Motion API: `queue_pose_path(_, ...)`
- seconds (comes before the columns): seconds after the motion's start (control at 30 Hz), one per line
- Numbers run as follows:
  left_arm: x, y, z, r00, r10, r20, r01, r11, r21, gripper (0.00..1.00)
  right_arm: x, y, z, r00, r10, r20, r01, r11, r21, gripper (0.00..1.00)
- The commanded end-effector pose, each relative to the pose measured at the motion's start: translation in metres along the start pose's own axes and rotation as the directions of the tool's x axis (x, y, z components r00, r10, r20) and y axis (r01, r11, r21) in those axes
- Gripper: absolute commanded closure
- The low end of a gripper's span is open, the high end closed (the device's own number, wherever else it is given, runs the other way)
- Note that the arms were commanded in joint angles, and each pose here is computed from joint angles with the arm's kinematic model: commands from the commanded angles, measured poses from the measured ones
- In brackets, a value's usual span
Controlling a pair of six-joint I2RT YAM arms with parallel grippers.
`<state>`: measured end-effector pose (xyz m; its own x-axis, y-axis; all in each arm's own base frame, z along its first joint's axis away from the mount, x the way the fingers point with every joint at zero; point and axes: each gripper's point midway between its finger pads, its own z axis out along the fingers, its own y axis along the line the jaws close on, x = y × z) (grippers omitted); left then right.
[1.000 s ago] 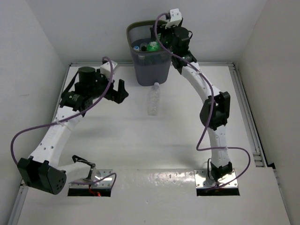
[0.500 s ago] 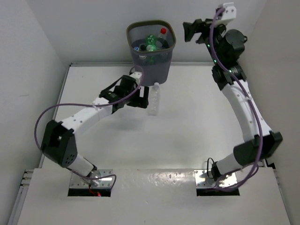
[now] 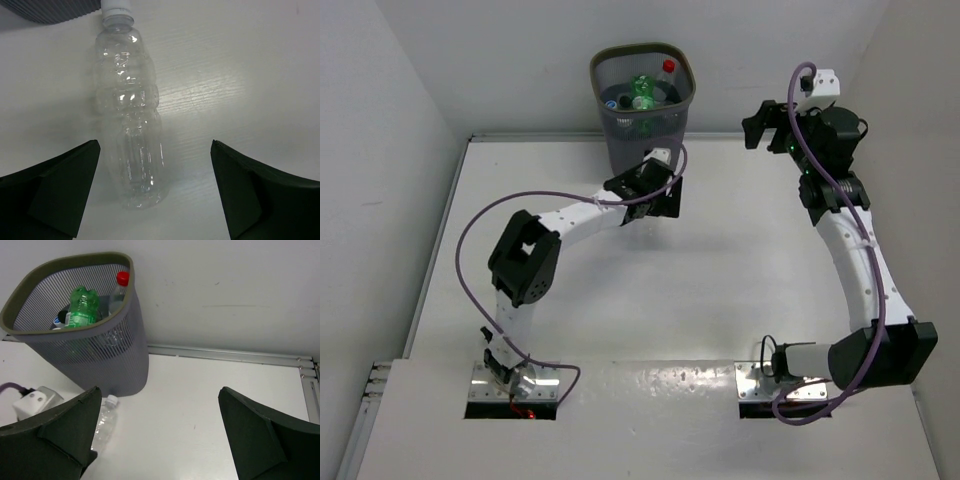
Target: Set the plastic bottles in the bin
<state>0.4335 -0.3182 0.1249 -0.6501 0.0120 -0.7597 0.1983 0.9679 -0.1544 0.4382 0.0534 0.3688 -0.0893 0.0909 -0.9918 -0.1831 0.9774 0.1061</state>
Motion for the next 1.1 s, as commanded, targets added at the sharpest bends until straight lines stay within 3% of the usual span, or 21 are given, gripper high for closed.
queue_pose_path(0.0,-0.002,0.004,0.018,1.0,-0.01,0.027,0.011,0.998,-0.06,0.0,-0.019,0.003,-0.016,0.999,0.02,0.044,-0.019,1.0,-0.024,0.03)
queue_pose_path(0.27,0.022,0.025,0.045,0.998,0.067,-0.006,-0.067,0.984,-0.162,0.0,-0.01,0.002,-0.024,1.0,0.031,0.006,-0.031,0.999,-0.036,0.03)
queue_pose_path(0.33,0.02,0.023,0.043,0.997,0.081,-0.003,-0.081,0.986,-0.144,0.12,-0.004,0.001,-0.028,0.999,0.032,-0.007,-0.032,0.999,-0.038,0.03)
queue_pose_path(0.37,0.026,0.02,0.04,0.995,0.094,-0.022,-0.096,0.989,-0.115,0.25,-0.001,0.004,-0.031,0.999,0.031,-0.012,-0.031,0.998,-0.048,0.04)
queue_pose_path(0.5,0.01,0.013,0.013,0.994,0.111,0.016,-0.11,0.993,-0.045,0.55,0.01,0.005,-0.035,0.999,0.032,-0.035,-0.033,0.998,-0.051,0.05)
queue_pose_path(0.57,0.0,-0.001,-0.014,0.993,0.114,0.04,-0.116,0.993,0.037,0.65,0.013,0.006,-0.039,0.999,0.032,-0.04,-0.035,0.998,-0.055,0.06)
queue_pose_path(0.67,-0.026,-0.029,-0.058,0.981,0.15,0.122,-0.17,0.971,0.169,0.65,0.019,0.008,-0.044,0.998,0.029,-0.052,-0.032,0.998,-0.061,0.06)
queue_pose_path(0.7,-0.029,-0.055,-0.083,0.975,0.172,0.143,-0.208,0.934,0.292,0.66,0.02,0.009,-0.046,0.998,0.032,-0.051,-0.035,0.997,-0.063,0.06)
queue_pose_path(0.73,-0.054,-0.069,-0.124,0.961,0.162,0.225,-0.241,0.89,0.386,0.66,0.033,0.007,-0.047,0.997,0.032,-0.077,-0.037,0.998,-0.057,0.06)
queue_pose_path(0.77,-0.057,-0.1,-0.163,0.939,0.206,0.277,-0.33,0.767,0.55,0.66,0.035,0.006,-0.049,0.996,0.032,-0.08,-0.036,0.998,-0.055,0.07)
queue_pose_path(0.83,-0.092,-0.118,-0.224,0.891,0.187,0.415,-0.428,0.655,0.623,0.68,0.049,0.005,-0.053,0.995,0.034,-0.094,-0.039,0.998,-0.047,0.07)
queue_pose_path(0.87,-0.113,-0.115,-0.251,0.86,0.171,0.481,-0.47,0.632,0.616,0.7,0.049,0.004,-0.055,0.995,0.036,-0.089,-0.04,0.998,-0.038,0.07)
queue_pose_path(0.9,-0.132,-0.106,-0.258,0.847,0.149,0.51,-0.476,0.64,0.603,0.73,0.05,0.004,-0.056,0.995,0.035,-0.088,-0.038,0.999,-0.037,0.07)
queue_pose_path(0.93,-0.164,-0.1,-0.282,0.802,0.119,0.586,-0.506,0.656,0.56,0.76,0.055,0.002,-0.056,0.995,0.037,-0.097,-0.04,0.999,-0.033,0.07)
queue_pose_path(1.0,-0.2,-0.084,-0.285,0.744,0.126,0.656,-0.529,0.712,0.463,0.87,0.058,0.003,-0.057,0.994,0.044,-0.105,-0.048,0.998,-0.032,0.07)
queue_pose_path(1.07,-0.253,-0.061,-0.302,0.661,0.107,0.743,-0.523,0.776,0.354,0.87,0.061,0.006,-0.056,0.992,0.051,-0.119,-0.057,0.997,-0.047,0.09)
